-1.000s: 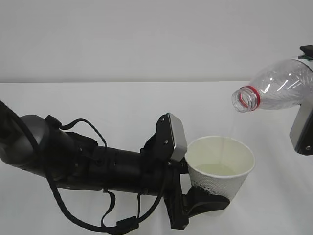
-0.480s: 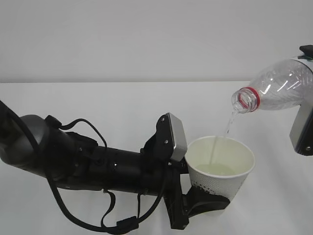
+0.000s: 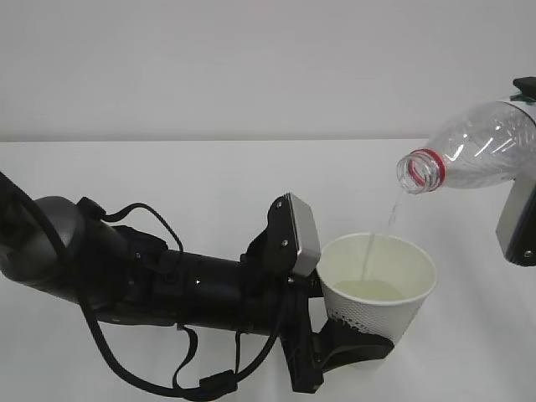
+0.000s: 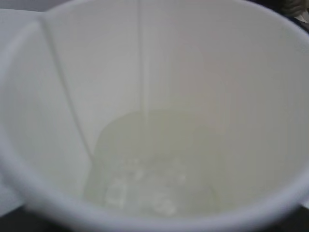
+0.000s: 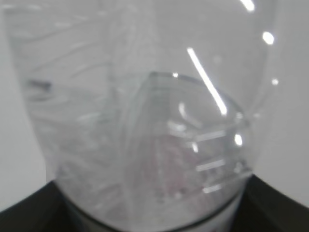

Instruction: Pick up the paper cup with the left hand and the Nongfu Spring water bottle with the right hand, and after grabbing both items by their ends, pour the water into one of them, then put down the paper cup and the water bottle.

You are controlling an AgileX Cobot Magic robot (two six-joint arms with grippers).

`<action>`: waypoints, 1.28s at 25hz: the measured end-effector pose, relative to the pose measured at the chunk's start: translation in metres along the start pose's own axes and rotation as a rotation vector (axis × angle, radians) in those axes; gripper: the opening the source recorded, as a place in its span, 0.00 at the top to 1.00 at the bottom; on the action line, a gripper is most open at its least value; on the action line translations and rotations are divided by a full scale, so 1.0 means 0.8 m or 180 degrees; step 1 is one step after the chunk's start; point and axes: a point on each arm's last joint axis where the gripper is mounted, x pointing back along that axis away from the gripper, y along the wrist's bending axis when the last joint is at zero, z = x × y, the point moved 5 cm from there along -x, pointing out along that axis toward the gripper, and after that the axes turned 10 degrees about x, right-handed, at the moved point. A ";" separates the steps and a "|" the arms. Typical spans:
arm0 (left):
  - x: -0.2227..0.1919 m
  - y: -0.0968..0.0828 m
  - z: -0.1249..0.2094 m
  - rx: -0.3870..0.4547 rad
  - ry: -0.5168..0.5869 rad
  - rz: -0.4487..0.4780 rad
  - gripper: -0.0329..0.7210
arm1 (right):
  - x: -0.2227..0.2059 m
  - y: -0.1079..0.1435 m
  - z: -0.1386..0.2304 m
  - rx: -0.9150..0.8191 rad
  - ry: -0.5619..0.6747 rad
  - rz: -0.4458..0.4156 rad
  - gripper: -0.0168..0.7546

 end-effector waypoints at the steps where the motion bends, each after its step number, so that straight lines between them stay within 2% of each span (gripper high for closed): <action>1: 0.000 0.000 0.000 0.0000 0.0000 0.0000 0.28 | 0.000 0.000 0.000 0.0000 0.0000 0.0000 0.31; 32: 0.000 0.000 0.000 -0.0003 0.0007 0.0000 0.28 | 0.000 0.000 0.000 0.0000 0.0000 0.0000 0.31</action>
